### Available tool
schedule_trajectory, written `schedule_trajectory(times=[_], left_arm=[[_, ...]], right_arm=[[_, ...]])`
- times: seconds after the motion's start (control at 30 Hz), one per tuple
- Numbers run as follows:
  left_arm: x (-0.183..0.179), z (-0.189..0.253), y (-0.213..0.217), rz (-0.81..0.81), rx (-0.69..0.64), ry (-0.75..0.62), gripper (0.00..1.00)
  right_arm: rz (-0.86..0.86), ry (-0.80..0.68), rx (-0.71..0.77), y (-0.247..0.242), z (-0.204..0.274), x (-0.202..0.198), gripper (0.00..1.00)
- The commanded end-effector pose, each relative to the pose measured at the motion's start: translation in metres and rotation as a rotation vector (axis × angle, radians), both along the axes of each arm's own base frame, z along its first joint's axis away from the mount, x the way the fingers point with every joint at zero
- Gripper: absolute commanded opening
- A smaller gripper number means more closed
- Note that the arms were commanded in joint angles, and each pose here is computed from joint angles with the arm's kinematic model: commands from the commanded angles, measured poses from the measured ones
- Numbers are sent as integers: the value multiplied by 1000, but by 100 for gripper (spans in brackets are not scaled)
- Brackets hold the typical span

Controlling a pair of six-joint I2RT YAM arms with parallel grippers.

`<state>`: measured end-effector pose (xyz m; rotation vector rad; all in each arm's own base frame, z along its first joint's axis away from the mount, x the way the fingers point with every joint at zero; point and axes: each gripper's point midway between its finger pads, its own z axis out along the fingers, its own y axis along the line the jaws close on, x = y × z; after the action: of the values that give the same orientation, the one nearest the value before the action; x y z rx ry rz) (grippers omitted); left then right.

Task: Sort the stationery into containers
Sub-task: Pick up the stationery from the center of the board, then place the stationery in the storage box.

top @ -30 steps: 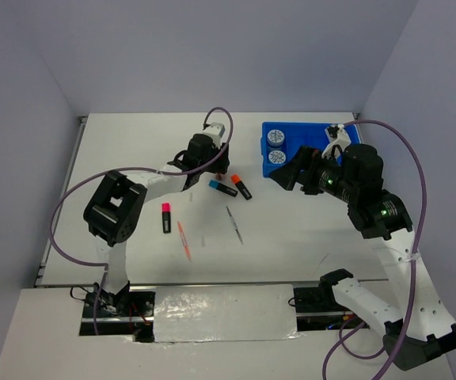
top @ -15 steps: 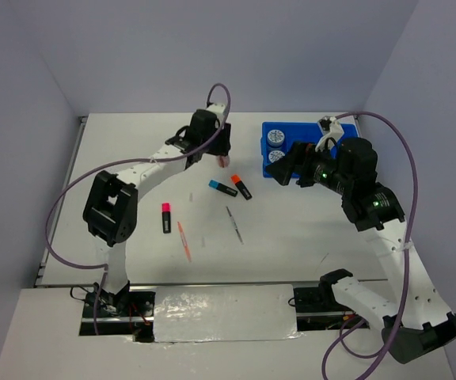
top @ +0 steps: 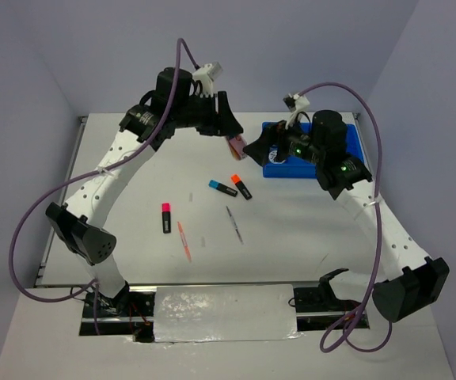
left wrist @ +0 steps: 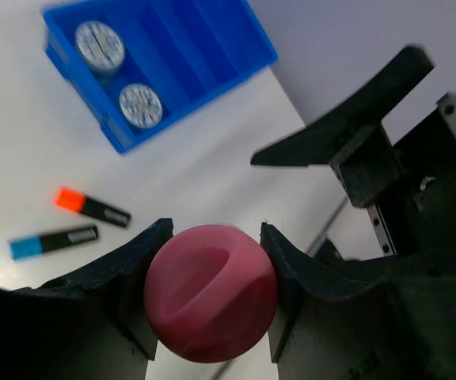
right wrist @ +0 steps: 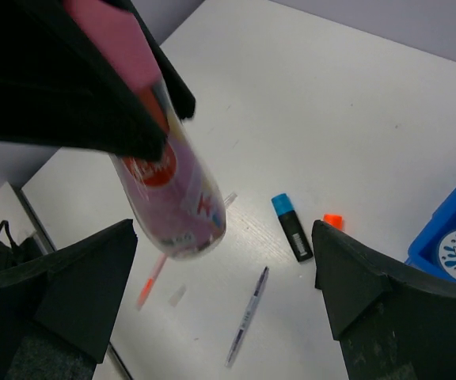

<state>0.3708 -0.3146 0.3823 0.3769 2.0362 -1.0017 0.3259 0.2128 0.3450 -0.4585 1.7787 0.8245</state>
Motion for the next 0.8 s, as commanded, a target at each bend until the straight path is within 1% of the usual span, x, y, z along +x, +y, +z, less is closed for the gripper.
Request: schedule_trajectory(times=[0.0,0.03,0.13,0.17,0.27,0.47,0.6,0.67,0.77], left_arm=[[-35,-16,-5,-89,-50,168,0],[-39,-19,-5,-92,-58,190,0],[-47,-15,-5,-118,-81,196,0],[-49,-14,-7,-129,-90,200,0],[-56,-10,-9,-160,-117,200,0],[-64,0,-8,-192,-157,188,0],[-69,-3,-5,-202,-157,194,0],[-73,2,-6,-219,-175,183,0],[-79,2,-8,-246,-198,201,0]], right_arm=[[23,-112,-23,10,23,-6,98],[46,-114,-24,15,23,-11,98],[131,-69,-20,30,13,-23,98],[183,-57,-11,37,11,-31,98],[253,-37,7,50,9,-43,97],[248,24,-6,53,-11,-45,96],[231,50,-22,52,-22,-45,96],[230,61,-24,52,-26,-45,94],[238,51,2,55,-21,-44,91]])
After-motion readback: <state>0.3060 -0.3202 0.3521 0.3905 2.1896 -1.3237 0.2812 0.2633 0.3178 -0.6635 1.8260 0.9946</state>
